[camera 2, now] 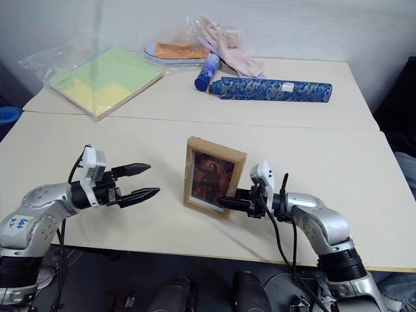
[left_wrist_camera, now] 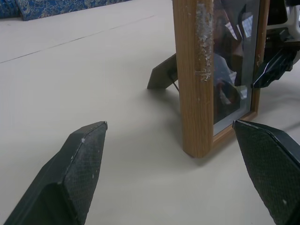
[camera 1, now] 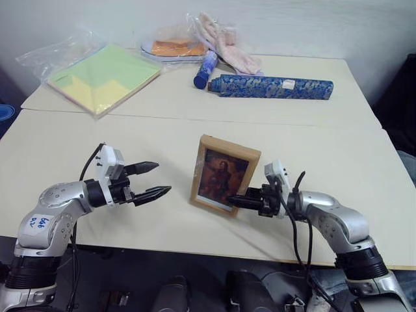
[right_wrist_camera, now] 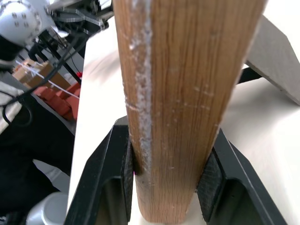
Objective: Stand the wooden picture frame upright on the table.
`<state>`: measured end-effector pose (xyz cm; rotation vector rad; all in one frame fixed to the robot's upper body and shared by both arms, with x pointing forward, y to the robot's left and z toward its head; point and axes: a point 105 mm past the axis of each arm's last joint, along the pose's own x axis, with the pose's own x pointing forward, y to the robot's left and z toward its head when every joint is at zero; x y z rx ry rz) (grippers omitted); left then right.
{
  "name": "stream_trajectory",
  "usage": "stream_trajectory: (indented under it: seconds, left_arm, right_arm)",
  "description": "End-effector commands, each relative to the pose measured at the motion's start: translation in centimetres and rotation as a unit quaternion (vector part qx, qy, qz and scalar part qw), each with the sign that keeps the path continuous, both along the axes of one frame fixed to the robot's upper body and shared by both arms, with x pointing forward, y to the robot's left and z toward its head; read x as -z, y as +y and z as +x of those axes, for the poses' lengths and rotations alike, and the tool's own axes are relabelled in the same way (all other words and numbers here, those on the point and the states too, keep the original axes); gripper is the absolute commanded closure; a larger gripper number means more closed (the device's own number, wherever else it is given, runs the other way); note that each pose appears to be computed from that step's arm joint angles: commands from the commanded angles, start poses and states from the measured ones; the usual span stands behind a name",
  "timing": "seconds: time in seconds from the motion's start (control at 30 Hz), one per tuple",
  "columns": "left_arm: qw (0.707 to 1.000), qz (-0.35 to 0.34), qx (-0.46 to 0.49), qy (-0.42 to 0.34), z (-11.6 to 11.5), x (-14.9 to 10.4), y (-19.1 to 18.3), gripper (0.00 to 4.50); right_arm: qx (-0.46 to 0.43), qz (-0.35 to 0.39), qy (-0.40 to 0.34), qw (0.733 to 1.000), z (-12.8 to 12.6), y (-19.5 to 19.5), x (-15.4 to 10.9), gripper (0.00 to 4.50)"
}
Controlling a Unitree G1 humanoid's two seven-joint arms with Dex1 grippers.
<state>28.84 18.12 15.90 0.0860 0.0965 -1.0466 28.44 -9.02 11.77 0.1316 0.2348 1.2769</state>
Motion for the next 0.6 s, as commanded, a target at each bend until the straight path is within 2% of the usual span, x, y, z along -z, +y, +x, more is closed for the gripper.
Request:
stream_trajectory:
  seconds: [0.03,0.17,0.3,0.37,0.5,0.6]
  left_arm:
    - [1.0,0.011,-0.004,-0.022,-0.2,-0.7,0.4,0.0]
    - [1.0,0.016,-0.006,-0.021,-0.2,-0.6,0.7,0.0]
    - [1.0,0.024,-0.006,-0.018,-0.2,-0.3,1.0,0.0]
    - [0.999,0.028,-0.009,-0.015,-0.3,-0.1,1.3,0.0]
    - [0.999,0.042,-0.022,-0.006,-0.5,0.8,2.4,0.0]
    - [0.998,0.052,-0.031,0.001,-0.8,1.5,3.2,0.0]
  right_arm:
    - [0.023,-0.05,0.023,0.998,0.0,-0.8,2.9,3.24]
    - [0.03,-0.068,0.025,0.997,0.0,-1.1,3.6,3.24]
    - [0.049,-0.029,0.049,0.997,0.6,-1.1,2.4,3.24]
    - [0.033,-0.031,0.044,0.998,0.2,-1.0,2.1,2.53]
    - [0.032,-0.02,0.009,0.999,0.3,-1.4,1.1,1.41]
    - [0.003,-0.018,-0.002,1.0,-0.6,-1.6,0.4,0.43]
